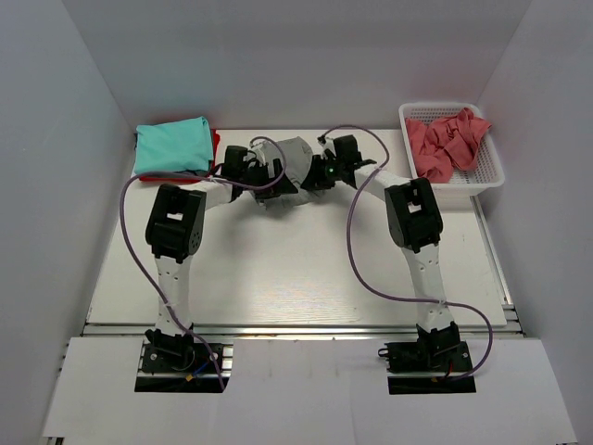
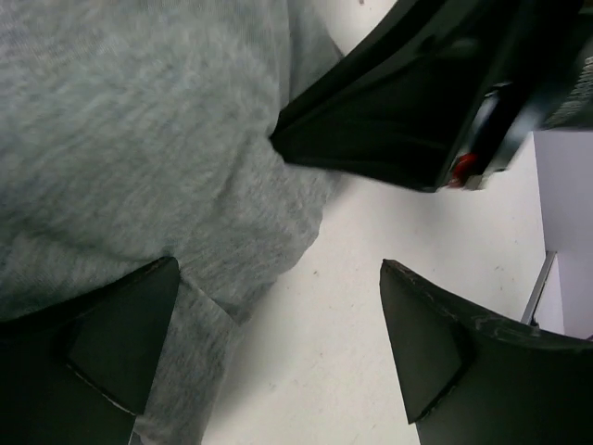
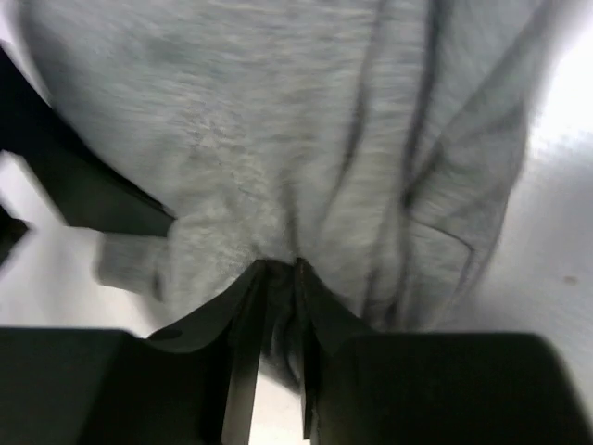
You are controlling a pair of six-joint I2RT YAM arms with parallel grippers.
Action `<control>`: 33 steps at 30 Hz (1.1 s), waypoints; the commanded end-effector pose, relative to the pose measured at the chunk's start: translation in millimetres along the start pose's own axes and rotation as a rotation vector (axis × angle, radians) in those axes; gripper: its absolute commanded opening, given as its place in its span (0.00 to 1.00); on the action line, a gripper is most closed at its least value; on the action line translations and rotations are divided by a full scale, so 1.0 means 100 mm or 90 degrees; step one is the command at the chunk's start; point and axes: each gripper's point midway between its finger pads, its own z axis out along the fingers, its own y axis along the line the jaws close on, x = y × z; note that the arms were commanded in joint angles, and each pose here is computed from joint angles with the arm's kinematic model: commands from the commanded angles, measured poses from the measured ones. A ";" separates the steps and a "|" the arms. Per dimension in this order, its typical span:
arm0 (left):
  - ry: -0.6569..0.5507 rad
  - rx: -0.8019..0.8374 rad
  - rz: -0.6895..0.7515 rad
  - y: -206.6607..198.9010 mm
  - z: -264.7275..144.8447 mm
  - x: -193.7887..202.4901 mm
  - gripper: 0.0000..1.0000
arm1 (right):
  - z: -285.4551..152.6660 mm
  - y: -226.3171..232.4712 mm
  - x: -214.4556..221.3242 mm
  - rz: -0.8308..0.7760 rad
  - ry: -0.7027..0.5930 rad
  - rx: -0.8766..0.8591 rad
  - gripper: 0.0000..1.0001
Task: Fold and stack the t-shirts
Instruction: Smooth out wrinkles on the folded tshirt
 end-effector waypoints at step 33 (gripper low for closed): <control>0.074 -0.169 0.124 -0.66 -0.78 0.48 0.85 | -2.01 0.42 1.25 -0.014 0.030 0.261 0.60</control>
